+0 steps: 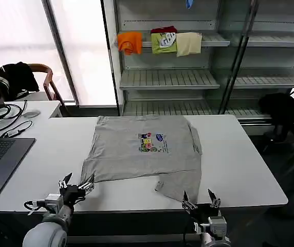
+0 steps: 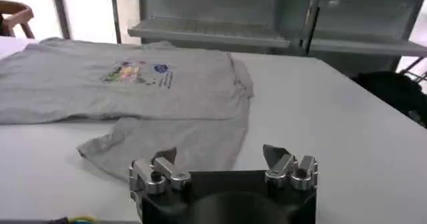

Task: Fold and organize the clothes.

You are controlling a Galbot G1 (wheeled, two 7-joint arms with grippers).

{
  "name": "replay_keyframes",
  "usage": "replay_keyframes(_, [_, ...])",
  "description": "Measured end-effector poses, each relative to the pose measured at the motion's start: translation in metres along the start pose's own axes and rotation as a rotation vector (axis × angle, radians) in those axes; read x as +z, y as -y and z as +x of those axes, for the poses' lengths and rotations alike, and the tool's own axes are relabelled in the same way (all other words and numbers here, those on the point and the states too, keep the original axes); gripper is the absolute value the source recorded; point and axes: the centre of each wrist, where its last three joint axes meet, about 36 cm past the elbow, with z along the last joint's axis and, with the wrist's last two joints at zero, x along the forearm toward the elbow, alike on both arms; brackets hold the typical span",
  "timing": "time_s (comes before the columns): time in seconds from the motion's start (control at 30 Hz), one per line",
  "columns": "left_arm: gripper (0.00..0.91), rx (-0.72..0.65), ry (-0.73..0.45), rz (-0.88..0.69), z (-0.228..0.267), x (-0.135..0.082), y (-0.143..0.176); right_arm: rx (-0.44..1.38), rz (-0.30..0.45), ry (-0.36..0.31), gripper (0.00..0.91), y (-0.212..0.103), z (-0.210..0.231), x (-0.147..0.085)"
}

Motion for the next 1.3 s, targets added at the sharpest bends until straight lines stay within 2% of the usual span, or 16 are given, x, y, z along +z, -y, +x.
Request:
replay_keyframes(0.53, [0.907, 0.018, -0.042, 0.011, -0.006, 0.012, -0.001, 0.003, 0.001, -0.032, 0.907, -0.006, -0.014, 0.011])
replay_keyframes(0.57, [0.907, 0.022, -0.043, 0.012, -0.006, 0.013, 0.0, 0.003, 0.002, -0.033, 0.766, -0.006, -0.014, 0.011])
replay_keyframes(0.6, [0.907, 0.026, -0.045, 0.012, -0.005, 0.013, 0.0, 0.003, 0.002, -0.035, 0.675, -0.006, -0.015, 0.012])
replay_keyframes(0.63, [0.826, 0.03, -0.046, 0.012, -0.005, 0.014, 0.001, 0.001, 0.001, -0.037, 0.534, -0.006, -0.015, 0.013])
replay_keyframes(0.67, [0.766, 0.033, -0.046, 0.012, -0.006, 0.014, 0.002, -0.001, 0.001, -0.037, 0.433, -0.005, -0.016, 0.014])
replay_keyframes(0.7, [0.574, 0.034, -0.048, 0.011, -0.006, 0.014, 0.002, -0.002, 0.001, -0.038, 0.212, -0.005, -0.017, 0.015])
replay_keyframes(0.73, [0.453, 0.036, -0.05, 0.011, -0.006, 0.014, 0.003, -0.003, -0.001, -0.04, 0.111, -0.005, -0.017, 0.016])
replay_keyframes(0.77, [0.282, 0.037, -0.051, 0.01, -0.007, 0.015, 0.003, -0.003, -0.002, -0.042, 0.0, -0.004, -0.018, 0.017])
replay_keyframes(0.83, [0.161, 0.038, -0.056, 0.005, -0.007, 0.016, 0.004, -0.004, -0.009, -0.047, 0.0, -0.004, -0.02, 0.019])
replay_keyframes(0.97, [0.02, 0.045, -0.064, -0.006, -0.007, 0.02, 0.006, -0.01, -0.025, -0.062, 0.0, -0.003, -0.022, 0.025])
replay_keyframes(1.3, [0.02, 0.057, -0.076, -0.027, -0.008, 0.026, 0.012, -0.031, -0.065, -0.057, 0.0, 0.002, -0.024, 0.035])
